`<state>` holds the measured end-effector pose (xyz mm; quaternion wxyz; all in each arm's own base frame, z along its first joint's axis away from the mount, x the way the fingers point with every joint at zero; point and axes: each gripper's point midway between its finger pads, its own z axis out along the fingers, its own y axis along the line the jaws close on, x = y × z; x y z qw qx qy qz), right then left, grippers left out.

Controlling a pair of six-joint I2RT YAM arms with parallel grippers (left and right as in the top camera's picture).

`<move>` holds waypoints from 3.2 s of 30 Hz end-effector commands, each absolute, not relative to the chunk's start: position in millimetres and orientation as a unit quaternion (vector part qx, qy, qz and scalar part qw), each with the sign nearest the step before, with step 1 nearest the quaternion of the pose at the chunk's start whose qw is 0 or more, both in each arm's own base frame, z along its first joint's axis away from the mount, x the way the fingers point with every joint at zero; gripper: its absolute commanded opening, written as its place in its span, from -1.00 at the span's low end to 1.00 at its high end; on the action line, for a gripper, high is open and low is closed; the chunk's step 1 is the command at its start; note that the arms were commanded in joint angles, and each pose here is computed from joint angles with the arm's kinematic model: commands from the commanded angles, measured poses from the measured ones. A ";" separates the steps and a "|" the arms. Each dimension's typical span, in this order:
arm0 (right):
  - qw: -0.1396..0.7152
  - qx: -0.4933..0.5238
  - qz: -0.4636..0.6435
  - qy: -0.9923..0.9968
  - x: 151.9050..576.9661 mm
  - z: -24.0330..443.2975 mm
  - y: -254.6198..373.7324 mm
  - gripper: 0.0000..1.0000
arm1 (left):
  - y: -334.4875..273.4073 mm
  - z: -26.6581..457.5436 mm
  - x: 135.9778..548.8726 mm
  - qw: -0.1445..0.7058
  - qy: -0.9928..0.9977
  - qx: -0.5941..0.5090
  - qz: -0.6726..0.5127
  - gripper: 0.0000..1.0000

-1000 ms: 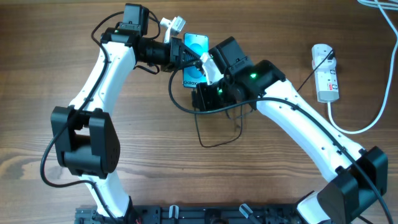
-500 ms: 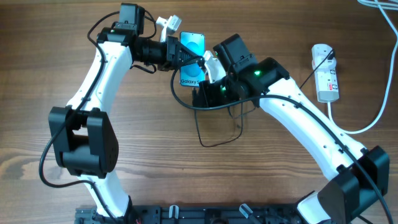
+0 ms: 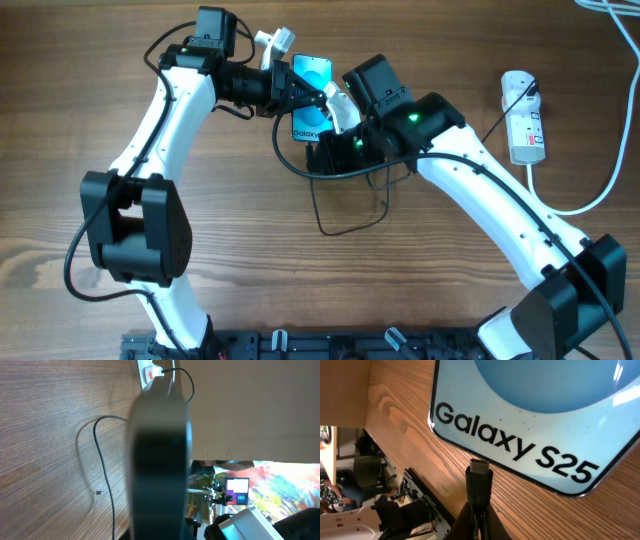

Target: Plug charger to phone and switch on socket

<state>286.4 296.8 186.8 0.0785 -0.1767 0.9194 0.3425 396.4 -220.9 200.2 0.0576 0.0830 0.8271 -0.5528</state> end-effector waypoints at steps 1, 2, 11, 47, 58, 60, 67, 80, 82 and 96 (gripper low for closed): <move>0.079 -0.181 0.344 0.918 288.3 185.5 298.9 -0.92 | -224.9 214.4 393.1 0.045 0.817 0.071 -0.570 -0.92; 0.078 -0.181 0.344 0.918 288.1 185.5 298.8 -0.91 | -224.6 213.9 393.5 0.044 0.818 0.068 -0.569 -0.92; 0.066 -0.176 0.352 0.917 283.8 186.4 300.3 -0.91 | -225.0 214.5 398.2 0.063 0.817 0.083 -0.567 -0.92; 0.108 -0.132 0.322 0.931 308.3 184.0 294.7 -0.91 | -227.3 210.8 387.1 0.065 0.816 0.116 -0.562 -0.92; 0.170 -0.124 0.283 0.936 334.6 184.3 287.0 -0.91 | -226.5 209.4 383.3 0.053 0.819 0.108 -0.561 -0.92; 0.173 -0.122 0.282 0.936 336.7 184.8 286.1 -0.92 | -226.3 209.1 382.3 0.049 0.819 0.106 -0.561 -0.92; 0.195 -0.115 0.314 0.922 352.9 197.7 285.5 -0.91 | -226.1 208.7 381.3 0.046 0.820 0.104 -0.561 -0.92; 0.220 -0.116 0.359 0.900 355.5 233.8 274.7 0.07 | -223.3 205.4 381.3 0.040 0.827 0.093 -0.554 -0.92; 0.233 -0.119 0.368 0.893 340.4 259.5 267.1 0.38 | -222.3 205.5 382.5 0.043 0.827 0.093 -0.554 -0.92; 0.142 -0.137 0.329 0.923 274.6 244.8 250.7 0.57 | -226.9 211.5 381.6 0.039 0.817 0.093 -0.568 -0.92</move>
